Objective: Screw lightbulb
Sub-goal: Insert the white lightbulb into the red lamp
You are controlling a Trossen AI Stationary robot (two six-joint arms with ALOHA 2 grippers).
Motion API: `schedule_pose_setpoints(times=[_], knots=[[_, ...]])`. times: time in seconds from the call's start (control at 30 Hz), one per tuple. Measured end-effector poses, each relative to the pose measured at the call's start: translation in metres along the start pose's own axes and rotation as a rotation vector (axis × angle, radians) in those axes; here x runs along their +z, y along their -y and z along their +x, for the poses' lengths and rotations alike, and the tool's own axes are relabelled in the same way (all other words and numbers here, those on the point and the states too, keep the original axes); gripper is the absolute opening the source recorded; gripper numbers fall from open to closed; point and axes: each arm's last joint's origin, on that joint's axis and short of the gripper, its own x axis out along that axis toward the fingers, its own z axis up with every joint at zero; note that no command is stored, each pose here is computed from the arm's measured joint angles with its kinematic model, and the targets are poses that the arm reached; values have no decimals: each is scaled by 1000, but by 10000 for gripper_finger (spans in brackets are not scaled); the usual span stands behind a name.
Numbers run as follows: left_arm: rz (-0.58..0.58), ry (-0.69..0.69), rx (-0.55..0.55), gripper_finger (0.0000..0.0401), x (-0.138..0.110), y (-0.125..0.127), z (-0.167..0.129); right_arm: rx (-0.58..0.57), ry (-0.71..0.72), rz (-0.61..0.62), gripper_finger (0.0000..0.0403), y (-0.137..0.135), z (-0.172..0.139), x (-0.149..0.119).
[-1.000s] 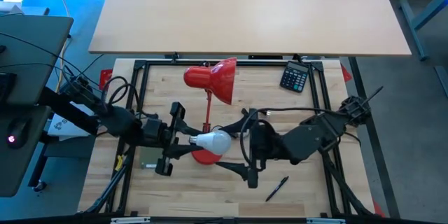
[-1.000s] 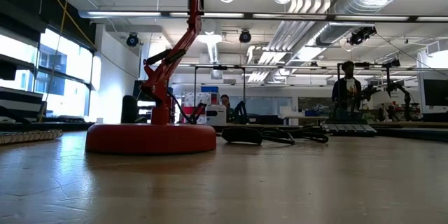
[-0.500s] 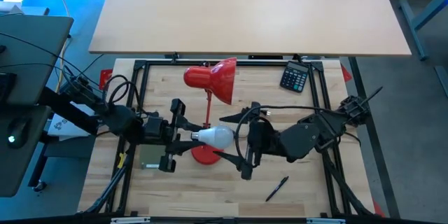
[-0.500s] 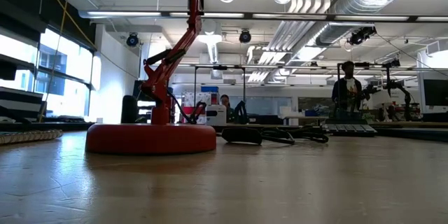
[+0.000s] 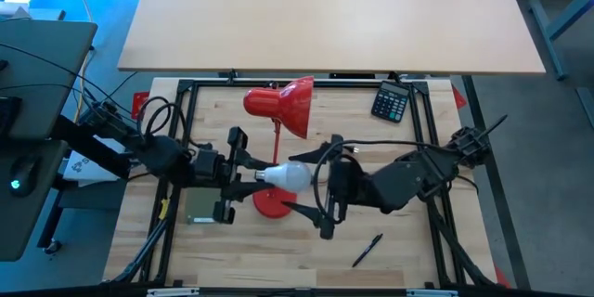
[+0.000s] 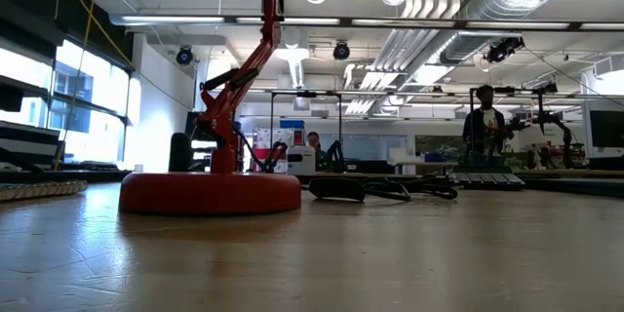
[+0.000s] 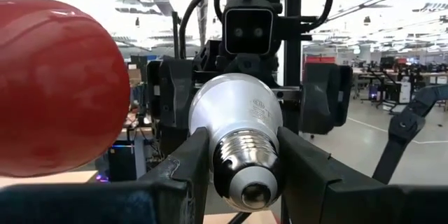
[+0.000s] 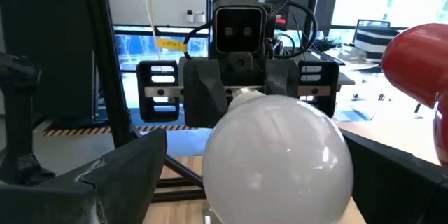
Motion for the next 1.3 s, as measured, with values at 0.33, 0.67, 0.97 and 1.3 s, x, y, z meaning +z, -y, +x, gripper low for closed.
schedule_pose_setpoints(times=[0.33, 0.67, 0.97, 1.3], knots=[[-5, 4, 8, 122, 0, -5, 2, -9, 1, -1, 391, 3, 7, -2], [-4, 2, 7, 122, -1, -5, 2, -3, 7, 7, 341, 4, 12, -3], [23, -2, 7, 122, -1, -4, 2, -4, 22, -8, 304, 4, 11, -1], [4, 41, 12, 122, 3, -5, 2, 1, 10, -12, 303, 2, 10, -3]])
